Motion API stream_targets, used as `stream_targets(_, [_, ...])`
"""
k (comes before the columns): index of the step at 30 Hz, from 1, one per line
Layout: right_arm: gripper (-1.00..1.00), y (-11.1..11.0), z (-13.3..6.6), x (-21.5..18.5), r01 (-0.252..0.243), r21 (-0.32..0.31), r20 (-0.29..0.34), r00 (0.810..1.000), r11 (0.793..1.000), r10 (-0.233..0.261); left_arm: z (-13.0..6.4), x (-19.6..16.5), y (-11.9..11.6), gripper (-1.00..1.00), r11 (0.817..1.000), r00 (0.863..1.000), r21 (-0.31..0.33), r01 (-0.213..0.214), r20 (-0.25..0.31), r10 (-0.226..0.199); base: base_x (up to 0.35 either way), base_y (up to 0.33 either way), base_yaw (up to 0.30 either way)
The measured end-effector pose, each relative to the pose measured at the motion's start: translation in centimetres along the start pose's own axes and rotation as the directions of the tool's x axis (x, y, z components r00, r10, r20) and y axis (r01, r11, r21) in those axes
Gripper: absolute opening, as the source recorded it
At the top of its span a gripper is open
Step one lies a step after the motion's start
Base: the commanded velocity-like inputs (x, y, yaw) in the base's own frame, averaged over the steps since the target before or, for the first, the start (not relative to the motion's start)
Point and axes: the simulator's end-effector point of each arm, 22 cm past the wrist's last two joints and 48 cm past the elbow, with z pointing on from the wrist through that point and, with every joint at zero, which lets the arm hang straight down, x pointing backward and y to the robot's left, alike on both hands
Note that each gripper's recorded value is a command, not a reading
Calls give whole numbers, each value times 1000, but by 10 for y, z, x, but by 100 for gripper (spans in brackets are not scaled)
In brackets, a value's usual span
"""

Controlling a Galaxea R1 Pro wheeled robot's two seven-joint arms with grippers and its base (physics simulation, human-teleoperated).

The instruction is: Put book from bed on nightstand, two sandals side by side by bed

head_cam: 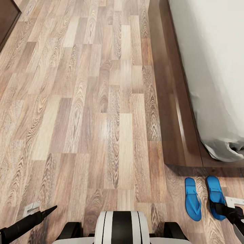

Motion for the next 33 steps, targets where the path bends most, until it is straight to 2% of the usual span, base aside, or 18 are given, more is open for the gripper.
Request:
stream_targets(3, [-100,0,0,-11,1,1,54,999,1000,-1,0,0,0,100,1000,1000,0,0,0,0,0,0,0])
stream_targets(6, [-100,-1,-1,-13,3,2,73,997,1000,-3,0,0,0,100,1000,1000,0,0,0,0,0,0,0])
stream_targets(33, [-100,-1,-1,-12,4,3,73,997,1000,-4,0,0,0,100,1000,1000,-1,-3,1,3,-22,36,0])
